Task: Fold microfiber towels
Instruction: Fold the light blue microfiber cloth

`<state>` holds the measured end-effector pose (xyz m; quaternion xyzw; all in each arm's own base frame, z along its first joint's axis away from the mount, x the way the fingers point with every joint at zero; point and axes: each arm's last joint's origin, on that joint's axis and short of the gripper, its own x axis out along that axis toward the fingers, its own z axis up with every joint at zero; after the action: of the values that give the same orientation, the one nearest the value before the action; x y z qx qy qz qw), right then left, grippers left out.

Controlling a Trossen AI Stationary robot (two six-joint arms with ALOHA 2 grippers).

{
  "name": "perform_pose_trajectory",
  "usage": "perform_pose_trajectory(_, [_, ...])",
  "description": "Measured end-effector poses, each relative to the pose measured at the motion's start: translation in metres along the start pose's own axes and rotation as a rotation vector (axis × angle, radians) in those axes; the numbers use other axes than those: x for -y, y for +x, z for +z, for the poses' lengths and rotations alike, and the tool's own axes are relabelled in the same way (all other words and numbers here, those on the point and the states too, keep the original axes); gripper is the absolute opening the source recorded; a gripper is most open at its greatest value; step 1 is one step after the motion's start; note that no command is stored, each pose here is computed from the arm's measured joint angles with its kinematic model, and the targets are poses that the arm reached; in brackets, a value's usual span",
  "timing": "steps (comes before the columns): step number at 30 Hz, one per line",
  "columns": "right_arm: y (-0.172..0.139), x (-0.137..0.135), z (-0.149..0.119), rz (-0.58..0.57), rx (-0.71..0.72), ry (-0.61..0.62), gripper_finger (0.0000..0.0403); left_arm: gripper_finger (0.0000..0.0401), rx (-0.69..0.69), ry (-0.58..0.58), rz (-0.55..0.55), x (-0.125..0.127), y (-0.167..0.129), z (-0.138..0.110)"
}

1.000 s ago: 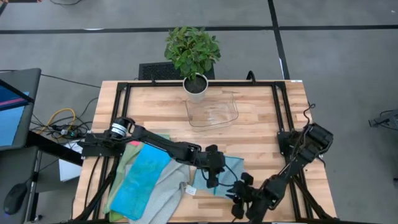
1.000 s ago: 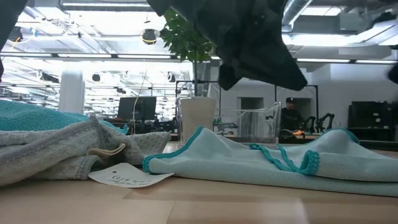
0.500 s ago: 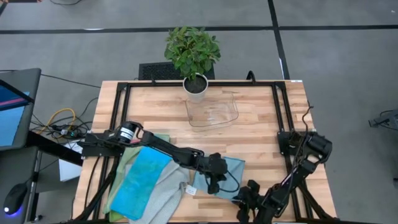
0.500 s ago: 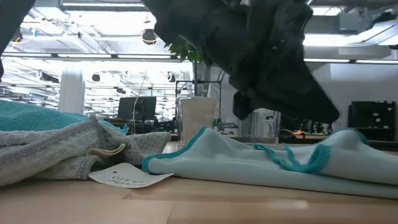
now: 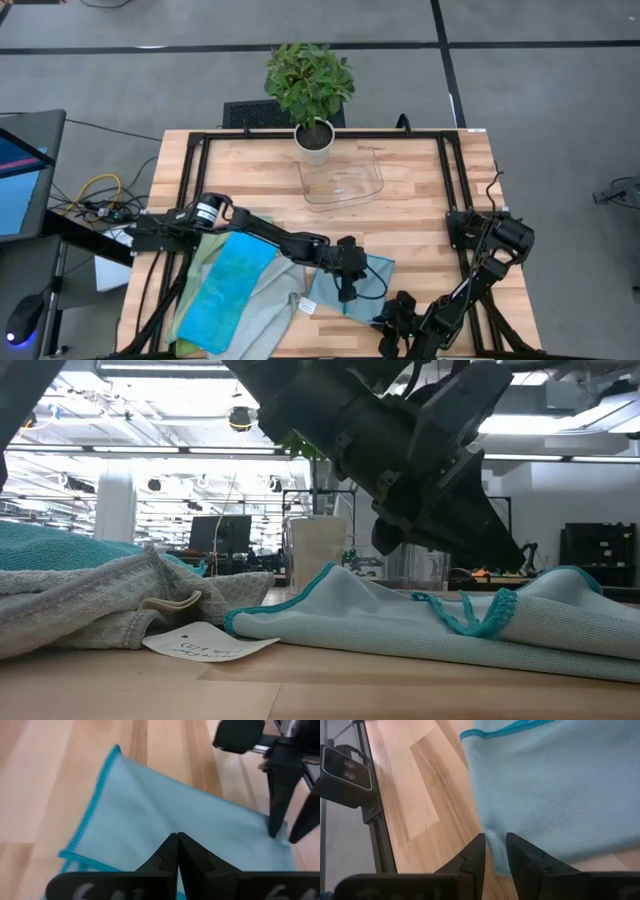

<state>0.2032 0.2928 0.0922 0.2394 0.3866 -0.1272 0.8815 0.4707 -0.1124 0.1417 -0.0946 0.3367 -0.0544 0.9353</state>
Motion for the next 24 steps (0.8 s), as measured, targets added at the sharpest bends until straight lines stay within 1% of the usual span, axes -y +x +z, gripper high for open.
perform_pose_trajectory(4, [0.000, 0.000, 0.000, -0.001, -0.001, 0.000, 0.0106, 0.0000, 0.039, 0.070, 0.060, -0.002, 0.000, 0.003])
perform_pose_trajectory(8, [0.000, 0.000, 0.000, 0.001, 0.000, 0.002, 0.0106, 0.0000, 0.073, 0.100, 0.057, -0.007, 0.004, 0.004])
perform_pose_trajectory(9, [0.000, 0.000, 0.000, 0.001, 0.000, 0.001, 0.0106, 0.0000, 0.086, 0.098, 0.043, -0.008, 0.008, 0.004])
perform_pose_trajectory(11, [0.000, 0.000, 0.000, 0.002, 0.000, 0.002, 0.0106, 0.0000, 0.040, 0.079, 0.010, -0.014, 0.014, -0.005])
perform_pose_trajectory(12, [0.000, 0.000, 0.000, 0.001, 0.000, 0.001, 0.0106, 0.0000, 0.049, 0.068, -0.017, -0.014, 0.019, -0.007])
perform_pose_trajectory(13, [0.000, 0.000, 0.000, 0.001, -0.002, 0.001, 0.0106, 0.0000, 0.033, 0.061, -0.020, -0.016, 0.021, -0.009])
perform_pose_trajectory(15, [0.000, 0.000, 0.000, 0.008, -0.001, 0.006, 0.0106, 0.0000, 0.002, 0.056, 0.010, -0.020, 0.021, -0.013])
perform_pose_trajectory(18, [-0.001, -0.001, -0.002, 0.011, -0.003, 0.002, 0.0106, 0.0000, -0.023, 0.069, 0.128, -0.028, 0.020, -0.014])
perform_pose_trajectory(19, [-0.001, -0.001, -0.003, 0.012, -0.004, 0.000, 0.0106, 0.0000, -0.026, 0.067, 0.141, -0.030, 0.020, -0.014])
perform_pose_trajectory(20, [-0.002, -0.001, -0.004, 0.013, -0.005, -0.003, 0.0106, 0.0000, -0.031, 0.057, 0.145, -0.034, 0.020, -0.013])
perform_pose_trajectory(22, [-0.002, -0.001, -0.005, 0.014, -0.006, -0.006, 0.0106, 0.0000, -0.041, 0.014, 0.102, -0.042, 0.019, -0.011])
perform_pose_trajectory(24, [-0.003, -0.001, -0.006, 0.015, -0.006, -0.010, 0.0106, 0.0000, -0.049, -0.004, 0.073, -0.047, 0.019, -0.010])
